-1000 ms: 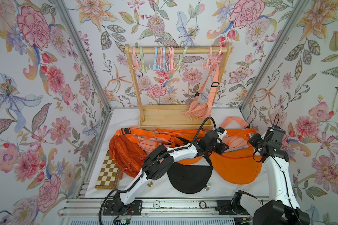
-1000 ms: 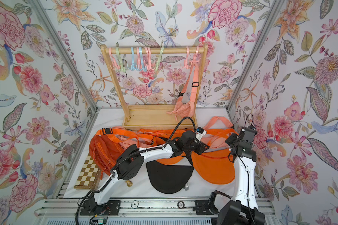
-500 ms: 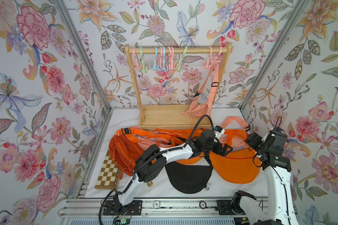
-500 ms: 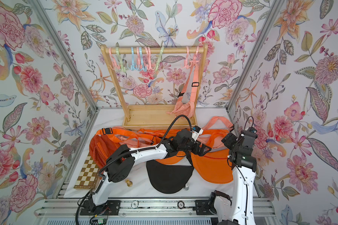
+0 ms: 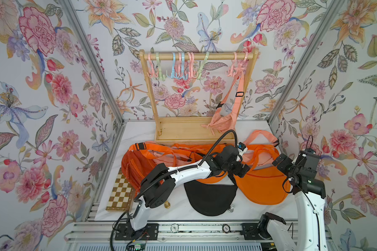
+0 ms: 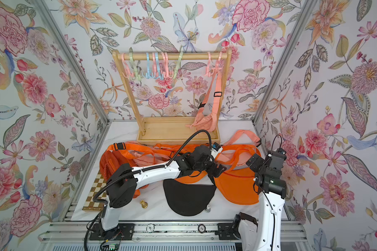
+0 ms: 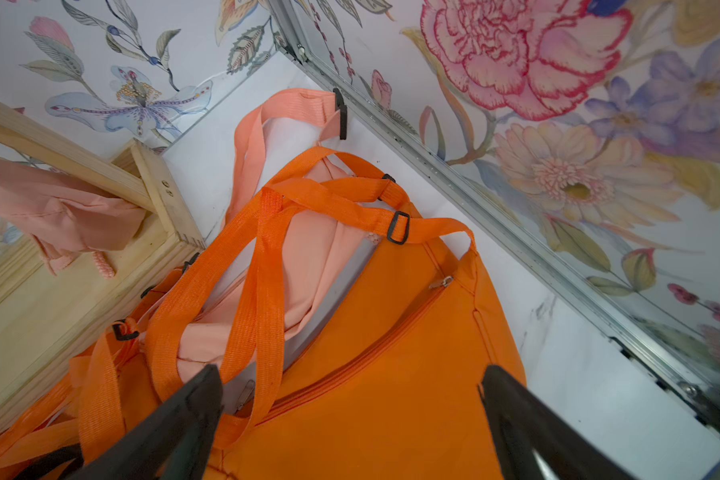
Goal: Take the bag off the hook
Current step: Adjust the bag at the bag, then pick up the bag from the hook, then place the bag inside the bag.
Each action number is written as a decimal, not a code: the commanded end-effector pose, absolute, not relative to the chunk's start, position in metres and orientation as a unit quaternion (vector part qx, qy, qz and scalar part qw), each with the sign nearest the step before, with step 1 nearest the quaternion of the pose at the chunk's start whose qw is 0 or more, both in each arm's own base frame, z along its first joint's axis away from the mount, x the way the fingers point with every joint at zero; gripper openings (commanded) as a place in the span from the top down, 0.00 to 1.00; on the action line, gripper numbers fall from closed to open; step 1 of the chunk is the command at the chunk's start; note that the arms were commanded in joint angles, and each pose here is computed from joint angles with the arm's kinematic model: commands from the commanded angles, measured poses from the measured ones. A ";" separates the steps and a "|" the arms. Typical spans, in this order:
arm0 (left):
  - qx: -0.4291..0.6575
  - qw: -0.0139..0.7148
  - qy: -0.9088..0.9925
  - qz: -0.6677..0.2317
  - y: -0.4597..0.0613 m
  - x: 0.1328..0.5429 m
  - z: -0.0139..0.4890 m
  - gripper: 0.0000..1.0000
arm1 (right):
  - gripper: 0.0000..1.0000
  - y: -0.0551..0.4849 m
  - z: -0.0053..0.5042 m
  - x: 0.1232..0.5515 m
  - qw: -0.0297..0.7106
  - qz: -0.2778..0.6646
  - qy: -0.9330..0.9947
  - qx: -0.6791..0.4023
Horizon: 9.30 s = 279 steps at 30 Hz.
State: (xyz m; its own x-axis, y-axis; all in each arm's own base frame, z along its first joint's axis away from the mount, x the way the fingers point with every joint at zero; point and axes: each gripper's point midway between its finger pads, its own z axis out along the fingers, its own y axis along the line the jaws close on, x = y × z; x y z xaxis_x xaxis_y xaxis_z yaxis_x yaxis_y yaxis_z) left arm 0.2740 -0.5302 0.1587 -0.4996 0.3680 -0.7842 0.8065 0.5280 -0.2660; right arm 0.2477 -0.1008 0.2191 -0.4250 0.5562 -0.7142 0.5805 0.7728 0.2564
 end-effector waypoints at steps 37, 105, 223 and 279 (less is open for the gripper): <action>0.432 0.221 0.811 -0.326 -0.523 0.194 0.135 1.00 | 0.01 -0.082 0.190 0.257 0.385 0.011 0.863 0.327; 0.207 0.752 0.573 -0.253 -0.431 0.597 0.318 0.00 | 1.00 0.133 0.456 0.570 0.705 0.067 0.705 -0.049; 0.109 0.646 0.693 -0.301 -0.257 0.256 0.403 1.00 | 1.00 0.286 0.257 0.105 0.242 0.341 0.854 -0.308; 0.326 0.680 0.553 -0.354 -0.602 0.429 0.311 1.00 | 1.00 -0.123 0.359 0.600 0.552 0.120 0.813 0.138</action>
State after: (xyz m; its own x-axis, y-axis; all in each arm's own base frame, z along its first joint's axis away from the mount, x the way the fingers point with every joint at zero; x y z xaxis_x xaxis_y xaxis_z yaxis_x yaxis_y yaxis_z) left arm 0.4163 -0.6043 0.3135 0.1441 -0.0611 -0.9877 0.8368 0.5402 0.0887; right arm 0.5893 -0.1138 0.3680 -0.3671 0.4075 -0.8362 0.0638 0.9078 0.4144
